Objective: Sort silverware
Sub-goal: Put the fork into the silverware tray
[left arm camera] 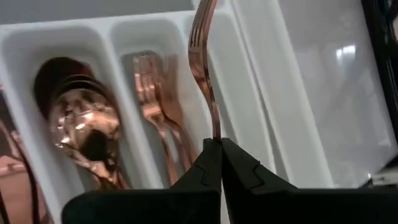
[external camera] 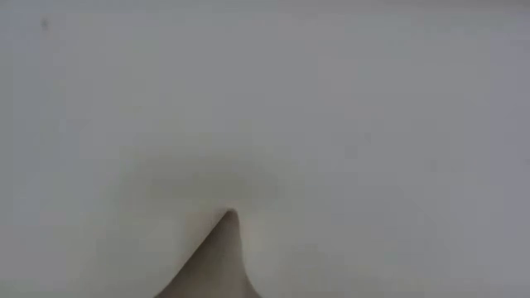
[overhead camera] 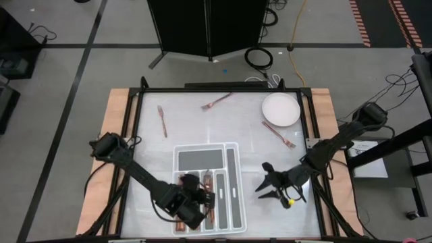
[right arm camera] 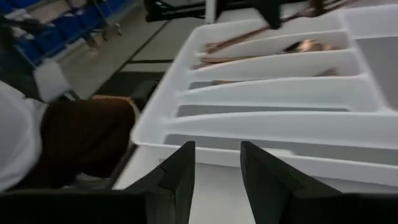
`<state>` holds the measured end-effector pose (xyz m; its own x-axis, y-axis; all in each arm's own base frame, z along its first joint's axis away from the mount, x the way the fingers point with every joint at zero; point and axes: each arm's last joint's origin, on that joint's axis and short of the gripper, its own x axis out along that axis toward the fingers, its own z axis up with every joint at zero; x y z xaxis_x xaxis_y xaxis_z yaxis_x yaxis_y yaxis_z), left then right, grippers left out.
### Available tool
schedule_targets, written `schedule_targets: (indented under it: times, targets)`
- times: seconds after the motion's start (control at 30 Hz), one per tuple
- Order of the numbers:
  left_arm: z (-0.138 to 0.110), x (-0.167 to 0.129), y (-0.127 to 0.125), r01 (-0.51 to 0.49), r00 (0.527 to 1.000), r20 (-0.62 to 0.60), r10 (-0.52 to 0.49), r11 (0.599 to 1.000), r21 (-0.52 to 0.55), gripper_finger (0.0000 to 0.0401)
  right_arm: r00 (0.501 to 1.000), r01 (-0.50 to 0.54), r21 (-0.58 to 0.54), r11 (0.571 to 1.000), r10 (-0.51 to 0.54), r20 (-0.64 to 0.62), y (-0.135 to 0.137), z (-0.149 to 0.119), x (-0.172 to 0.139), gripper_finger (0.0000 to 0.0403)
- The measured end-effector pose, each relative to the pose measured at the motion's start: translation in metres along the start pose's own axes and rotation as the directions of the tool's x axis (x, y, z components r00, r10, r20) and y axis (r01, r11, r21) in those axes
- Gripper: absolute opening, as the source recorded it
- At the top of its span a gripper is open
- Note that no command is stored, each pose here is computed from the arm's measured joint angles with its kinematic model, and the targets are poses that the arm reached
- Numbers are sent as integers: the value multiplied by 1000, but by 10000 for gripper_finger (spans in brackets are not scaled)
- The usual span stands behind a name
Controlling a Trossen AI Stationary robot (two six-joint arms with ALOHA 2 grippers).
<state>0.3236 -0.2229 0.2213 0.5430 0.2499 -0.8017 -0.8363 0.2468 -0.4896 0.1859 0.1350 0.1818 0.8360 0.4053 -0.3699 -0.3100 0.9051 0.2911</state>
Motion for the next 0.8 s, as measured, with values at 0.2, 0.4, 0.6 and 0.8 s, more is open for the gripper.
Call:
schedule_targets:
  times: [0.2, 0.4, 0.6, 0.8]
  targets:
    - [-17, 21, 14, 101, 994, -43, -104, 992, -75, 0, 999, -41, 65, 997, 40, 12, 12, -13, 15, 118]
    - [-14, 40, 24, 117, 990, -65, -125, 986, -116, 0, 1000, -27, 105, 994, 27, 5, 17, -25, 24, 118]
    - [-10, 43, 22, 104, 990, -85, -115, 986, -130, 0, 1000, -12, 132, 991, 14, -8, 18, -33, 30, 118]
    - [-7, 48, 19, 72, 982, -156, -106, 975, -209, 0, 1000, -5, 125, 992, 6, -12, 17, -36, 33, 118]
